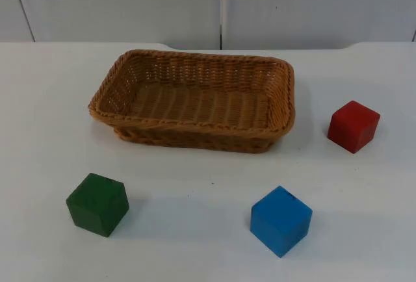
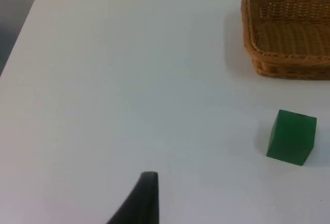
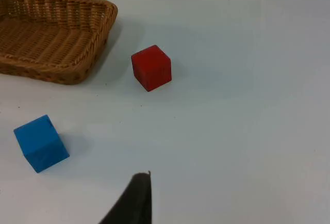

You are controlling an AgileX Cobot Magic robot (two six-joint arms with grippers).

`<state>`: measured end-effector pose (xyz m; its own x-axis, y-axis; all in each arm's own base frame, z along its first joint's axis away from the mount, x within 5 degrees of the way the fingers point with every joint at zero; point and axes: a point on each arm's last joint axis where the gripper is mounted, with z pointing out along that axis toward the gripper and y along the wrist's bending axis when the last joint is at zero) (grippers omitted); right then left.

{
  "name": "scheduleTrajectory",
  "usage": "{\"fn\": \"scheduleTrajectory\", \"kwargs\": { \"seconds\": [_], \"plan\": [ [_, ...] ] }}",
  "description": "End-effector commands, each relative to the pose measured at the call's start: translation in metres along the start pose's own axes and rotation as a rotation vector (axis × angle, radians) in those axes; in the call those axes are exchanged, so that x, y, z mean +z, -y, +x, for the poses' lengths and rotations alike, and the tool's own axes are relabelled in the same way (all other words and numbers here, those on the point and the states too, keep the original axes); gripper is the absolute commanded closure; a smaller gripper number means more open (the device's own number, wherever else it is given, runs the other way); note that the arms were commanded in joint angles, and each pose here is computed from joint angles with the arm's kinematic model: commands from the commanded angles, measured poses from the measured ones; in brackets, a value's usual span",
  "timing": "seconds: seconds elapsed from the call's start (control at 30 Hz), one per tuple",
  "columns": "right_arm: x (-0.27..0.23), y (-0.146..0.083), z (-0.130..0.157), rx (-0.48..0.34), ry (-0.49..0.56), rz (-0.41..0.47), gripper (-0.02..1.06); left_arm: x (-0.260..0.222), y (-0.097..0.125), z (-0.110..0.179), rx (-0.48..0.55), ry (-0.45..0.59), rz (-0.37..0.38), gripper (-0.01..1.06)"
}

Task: Pick up one cube with each hand and place exactly two cubes into the same basket, leaving the remaining cube outside.

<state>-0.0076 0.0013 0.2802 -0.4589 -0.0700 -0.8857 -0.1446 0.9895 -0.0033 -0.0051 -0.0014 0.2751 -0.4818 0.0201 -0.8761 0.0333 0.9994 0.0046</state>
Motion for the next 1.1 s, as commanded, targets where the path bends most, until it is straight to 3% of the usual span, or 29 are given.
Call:
{"fn": "scheduleTrajectory", "kwargs": {
  "seconds": [0.0, 0.13, 0.4, 1.07],
  "plan": [
    [-0.006, 0.000, -0.005, -0.002, 0.039, 0.003, -0.01, 0.001, 0.000, 0.001, -0.001, 0.009, -0.008, 0.00],
    [-0.015, 0.000, -0.013, -0.007, 0.074, 0.004, -0.01, 0.001, 0.000, 0.001, -0.001, 0.009, -0.008, 0.00],
    [-0.016, 0.000, -0.036, -0.006, 0.045, 0.004, -0.01, 0.001, 0.000, 0.001, -0.001, 0.009, -0.008, 0.00],
    [0.033, 0.002, -0.072, -0.038, -0.184, -0.003, -0.01, 0.001, 0.000, 0.001, -0.003, 0.009, -0.008, 0.00]
  ]
}}
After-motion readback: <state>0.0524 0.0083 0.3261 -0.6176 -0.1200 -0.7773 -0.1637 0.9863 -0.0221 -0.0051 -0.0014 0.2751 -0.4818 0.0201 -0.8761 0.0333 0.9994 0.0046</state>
